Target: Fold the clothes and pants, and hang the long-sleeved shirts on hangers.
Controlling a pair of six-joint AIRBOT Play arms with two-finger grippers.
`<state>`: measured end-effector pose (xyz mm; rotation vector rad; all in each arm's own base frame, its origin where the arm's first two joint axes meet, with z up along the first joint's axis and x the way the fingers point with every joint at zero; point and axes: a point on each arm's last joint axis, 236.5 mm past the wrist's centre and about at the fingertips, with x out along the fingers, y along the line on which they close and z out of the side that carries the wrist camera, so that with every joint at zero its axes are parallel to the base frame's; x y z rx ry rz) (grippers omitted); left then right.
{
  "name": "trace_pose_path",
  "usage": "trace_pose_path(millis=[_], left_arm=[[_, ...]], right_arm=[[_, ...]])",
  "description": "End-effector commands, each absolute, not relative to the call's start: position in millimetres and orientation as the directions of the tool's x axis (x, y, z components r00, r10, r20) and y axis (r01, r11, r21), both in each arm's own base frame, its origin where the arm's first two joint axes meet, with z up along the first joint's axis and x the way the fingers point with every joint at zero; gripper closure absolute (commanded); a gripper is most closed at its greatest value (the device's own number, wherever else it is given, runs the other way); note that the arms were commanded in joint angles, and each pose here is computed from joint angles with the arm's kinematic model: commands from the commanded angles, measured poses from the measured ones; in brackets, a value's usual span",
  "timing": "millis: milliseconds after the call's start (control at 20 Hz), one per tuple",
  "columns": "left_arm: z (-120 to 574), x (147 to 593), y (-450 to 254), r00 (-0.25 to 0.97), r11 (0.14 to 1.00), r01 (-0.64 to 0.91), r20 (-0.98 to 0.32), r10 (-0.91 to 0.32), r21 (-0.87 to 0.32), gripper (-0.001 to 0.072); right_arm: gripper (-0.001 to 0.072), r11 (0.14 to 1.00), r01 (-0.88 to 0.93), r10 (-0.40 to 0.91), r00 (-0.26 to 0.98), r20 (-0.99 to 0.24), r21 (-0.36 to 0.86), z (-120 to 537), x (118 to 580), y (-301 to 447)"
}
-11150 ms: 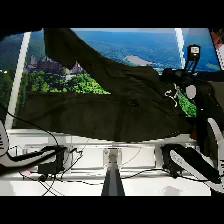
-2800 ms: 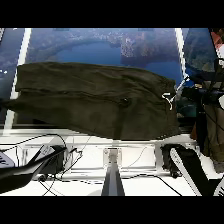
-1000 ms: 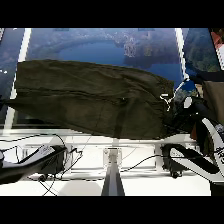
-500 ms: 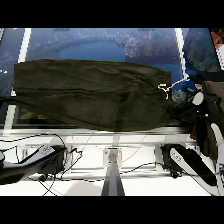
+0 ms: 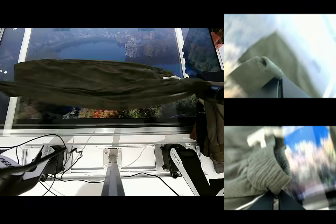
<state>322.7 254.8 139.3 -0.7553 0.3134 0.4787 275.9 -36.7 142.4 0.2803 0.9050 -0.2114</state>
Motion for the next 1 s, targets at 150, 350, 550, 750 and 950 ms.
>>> trace_pose_path(millis=[150, 350, 550, 750, 950], left_arm=[[152.0, 348.1, 270.1, 0.872, 0.534, -0.489, -0.368, 0.324, -0.69, 0.0691], [120.4, 414.9, 251.8, 0.887, 0.548, -0.449, -0.426, 0.178, -0.706, 0.0691], [105.1, 476.4, 247.2, 0.895, 0.551, -0.425, -0.427, 0.134, -0.718, 0.069], [89.7, 509.9, 252.3, 0.917, 0.357, -0.399, -0.363, 0.166, -0.845, 0.0688], [66.8, 525.4, 233.7, 0.915, 0.331, -0.402, -0.384, 0.121, -0.854, 0.0688]], right_arm=[[0.0687, 0.914, 0.247, 0.028, 0.753, -0.657, 0.322, 152.7, 375.6, -25.7], [0.0687, 0.837, 0.357, 0.021, 0.737, -0.675, 0.416, 92.3, 439.8, -38.4], [0.0687, 0.724, 0.435, -0.013, 0.785, -0.62, 0.536, 68.2, 486.4, -52.3], [0.0687, 0.672, 0.429, -0.051, 0.84, -0.54, 0.604, 62.8, 516.9, -63.6], [0.0687, 0.602, 0.444, -0.043, 0.848, -0.528, 0.664, 44.3, 530.8, -61.1]])
